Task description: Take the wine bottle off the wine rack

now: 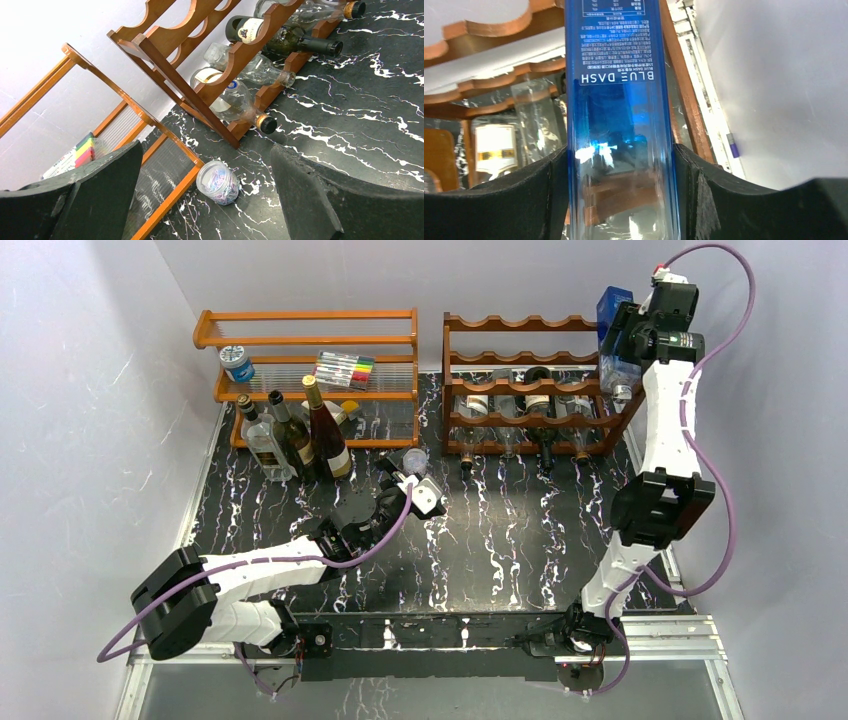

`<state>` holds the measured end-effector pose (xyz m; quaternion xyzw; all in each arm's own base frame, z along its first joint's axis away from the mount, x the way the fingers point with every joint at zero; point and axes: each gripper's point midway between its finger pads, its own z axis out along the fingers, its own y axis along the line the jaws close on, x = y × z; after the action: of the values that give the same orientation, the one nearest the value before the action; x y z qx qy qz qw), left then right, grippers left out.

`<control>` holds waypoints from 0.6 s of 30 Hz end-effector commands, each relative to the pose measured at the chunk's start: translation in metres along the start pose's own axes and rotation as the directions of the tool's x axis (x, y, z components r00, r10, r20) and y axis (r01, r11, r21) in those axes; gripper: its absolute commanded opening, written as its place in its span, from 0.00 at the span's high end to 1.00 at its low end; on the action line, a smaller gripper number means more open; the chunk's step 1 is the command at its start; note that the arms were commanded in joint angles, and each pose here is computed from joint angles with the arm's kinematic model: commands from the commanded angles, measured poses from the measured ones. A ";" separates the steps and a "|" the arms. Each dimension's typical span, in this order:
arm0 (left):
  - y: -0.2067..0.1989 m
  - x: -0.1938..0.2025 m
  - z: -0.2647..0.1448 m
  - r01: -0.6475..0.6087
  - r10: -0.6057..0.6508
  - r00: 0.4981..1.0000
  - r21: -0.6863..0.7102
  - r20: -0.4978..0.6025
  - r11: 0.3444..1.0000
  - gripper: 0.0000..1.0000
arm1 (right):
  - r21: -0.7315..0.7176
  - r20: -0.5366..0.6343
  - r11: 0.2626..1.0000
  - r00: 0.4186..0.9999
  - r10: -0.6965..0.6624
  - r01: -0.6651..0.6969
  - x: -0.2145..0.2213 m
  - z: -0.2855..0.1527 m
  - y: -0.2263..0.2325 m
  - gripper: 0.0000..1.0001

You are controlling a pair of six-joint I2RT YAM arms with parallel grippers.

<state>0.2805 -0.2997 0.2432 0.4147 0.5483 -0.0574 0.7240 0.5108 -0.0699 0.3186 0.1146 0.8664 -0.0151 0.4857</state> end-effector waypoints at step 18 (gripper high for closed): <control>0.005 -0.016 0.001 0.027 -0.026 0.998 -0.005 0.051 1.000 0.02 | -0.518 0.195 0.783 0.843 0.501 -0.345 -0.095 -0.093 0.018 1.00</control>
<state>0.2798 -0.3006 0.2430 0.4158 0.5477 -0.0605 0.7235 0.4903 -0.0792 0.3362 0.2503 0.8035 0.1998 0.5018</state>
